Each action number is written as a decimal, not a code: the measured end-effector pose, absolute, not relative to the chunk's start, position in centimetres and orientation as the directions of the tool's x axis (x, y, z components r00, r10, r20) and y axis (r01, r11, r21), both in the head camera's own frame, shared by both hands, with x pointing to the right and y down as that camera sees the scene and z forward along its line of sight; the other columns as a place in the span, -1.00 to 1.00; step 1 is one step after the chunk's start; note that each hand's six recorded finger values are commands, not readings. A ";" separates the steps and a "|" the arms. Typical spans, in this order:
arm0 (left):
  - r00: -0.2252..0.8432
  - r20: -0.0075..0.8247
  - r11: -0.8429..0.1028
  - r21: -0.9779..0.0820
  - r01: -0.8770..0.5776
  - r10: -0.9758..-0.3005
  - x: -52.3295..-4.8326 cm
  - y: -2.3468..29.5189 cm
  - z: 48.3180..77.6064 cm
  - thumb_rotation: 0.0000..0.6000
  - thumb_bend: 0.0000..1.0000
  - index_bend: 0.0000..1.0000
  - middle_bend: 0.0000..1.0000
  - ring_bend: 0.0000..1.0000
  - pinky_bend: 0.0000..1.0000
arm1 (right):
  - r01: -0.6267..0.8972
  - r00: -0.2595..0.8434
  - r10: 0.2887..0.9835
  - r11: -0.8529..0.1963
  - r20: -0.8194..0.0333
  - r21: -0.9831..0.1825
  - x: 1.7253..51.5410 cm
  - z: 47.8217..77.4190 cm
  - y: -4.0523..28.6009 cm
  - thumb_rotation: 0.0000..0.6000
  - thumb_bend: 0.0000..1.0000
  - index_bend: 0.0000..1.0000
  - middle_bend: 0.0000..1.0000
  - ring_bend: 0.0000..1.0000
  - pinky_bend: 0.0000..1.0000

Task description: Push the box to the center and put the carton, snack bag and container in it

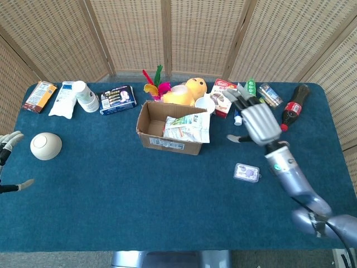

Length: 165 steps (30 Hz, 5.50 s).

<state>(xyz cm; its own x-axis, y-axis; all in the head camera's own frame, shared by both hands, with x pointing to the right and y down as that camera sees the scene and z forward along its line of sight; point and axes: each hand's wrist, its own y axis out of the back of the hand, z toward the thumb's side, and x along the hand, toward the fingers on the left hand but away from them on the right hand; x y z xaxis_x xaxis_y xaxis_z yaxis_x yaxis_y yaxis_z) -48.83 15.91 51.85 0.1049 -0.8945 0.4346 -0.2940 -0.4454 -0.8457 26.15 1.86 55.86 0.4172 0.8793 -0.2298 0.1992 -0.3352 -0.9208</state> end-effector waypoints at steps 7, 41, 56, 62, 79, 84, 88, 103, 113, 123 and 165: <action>0.110 0.443 -0.455 -0.843 -0.287 -0.890 -48.6 15.9 52.1 1.00 -0.68 -1.00 -1.00 -1.00 -0.87 | 0.136 0.384 0.862 -0.408 -0.331 -0.903 33.6 58.5 6.2 1.00 -0.99 -0.93 -0.95 -0.97 -0.59; 0.112 0.431 -0.444 -0.846 -0.296 -0.895 -48.9 16.1 51.7 1.00 -0.68 -1.00 -1.00 -1.00 -0.87 | 0.047 0.227 0.722 -0.679 -0.654 -0.733 36.4 68.6 14.2 1.00 -0.59 -0.37 -1.00 -1.00 -0.82; 0.112 0.431 -0.444 -0.846 -0.296 -0.896 -48.9 16.1 51.7 1.00 -0.68 -1.00 -1.00 -1.00 -0.87 | 0.076 0.238 0.709 -0.695 -0.664 -0.715 34.7 68.5 15.0 1.00 -0.59 -0.39 -1.00 -1.00 -0.82; 0.106 0.426 -0.437 -0.847 -0.302 -0.899 -49.2 16.1 51.5 1.00 -0.68 -1.00 -1.00 -1.00 -0.87 | 0.101 0.205 0.703 -0.707 -0.680 -0.700 34.5 69.4 14.8 1.00 -0.59 -0.39 -1.00 -1.00 -0.82; 0.108 0.430 -0.442 -0.846 -0.298 -0.896 -49.1 16.1 51.5 1.00 -0.68 -1.00 -1.00 -1.00 -0.87 | 0.112 0.150 0.697 -0.717 -0.701 -0.688 35.4 70.9 14.6 1.00 -0.48 -0.30 -1.00 -1.00 -0.82; 0.106 0.431 -0.442 -0.846 -0.298 -0.896 -49.2 16.1 51.6 1.00 -0.68 -1.00 -1.00 -1.00 -0.87 | 0.114 0.140 0.695 -0.719 -0.706 -0.685 35.5 71.5 14.7 1.00 -0.28 -0.17 -1.00 -1.00 -0.82; 0.104 0.431 -0.442 -0.846 -0.298 -0.896 -49.2 16.1 51.6 1.00 -0.68 -1.00 -1.00 -1.00 -0.87 | 0.114 0.142 0.700 -0.714 -0.700 -0.691 35.5 71.5 14.7 1.00 -0.16 -0.04 -1.00 -1.00 -0.81; 0.107 0.430 -0.442 -0.845 -0.301 -0.896 -49.2 16.2 51.5 1.00 -0.68 -1.00 -1.00 -1.00 -0.87 | 0.182 0.205 0.783 -0.620 -0.588 -0.763 35.3 67.1 13.5 1.00 -0.14 0.05 -1.00 -1.00 -0.79; 0.112 0.426 -0.439 -0.845 -0.307 -0.898 -49.3 16.2 51.1 1.00 -0.68 -1.00 -1.00 -1.00 -0.86 | 0.320 0.271 0.885 -0.454 -0.379 -0.831 31.0 57.8 7.0 1.00 -0.15 0.02 -1.00 -1.00 -0.77; 0.118 0.421 -0.437 -0.844 -0.311 -0.899 -49.3 16.3 50.9 1.00 -0.68 -1.00 -1.00 -1.00 -0.86 | 0.314 0.312 0.900 -0.400 -0.305 -0.861 23.6 53.2 2.2 1.00 -0.16 0.03 -1.00 -1.00 -0.73; 0.082 0.428 -0.430 -0.842 -0.327 -0.900 -50.5 15.8 51.1 1.00 -0.68 -1.00 -1.00 -1.00 -0.86 | 0.372 0.215 0.903 -0.428 -0.372 -0.824 10.4 57.5 -0.3 1.00 -1.00 -1.00 -1.00 -1.00 -0.70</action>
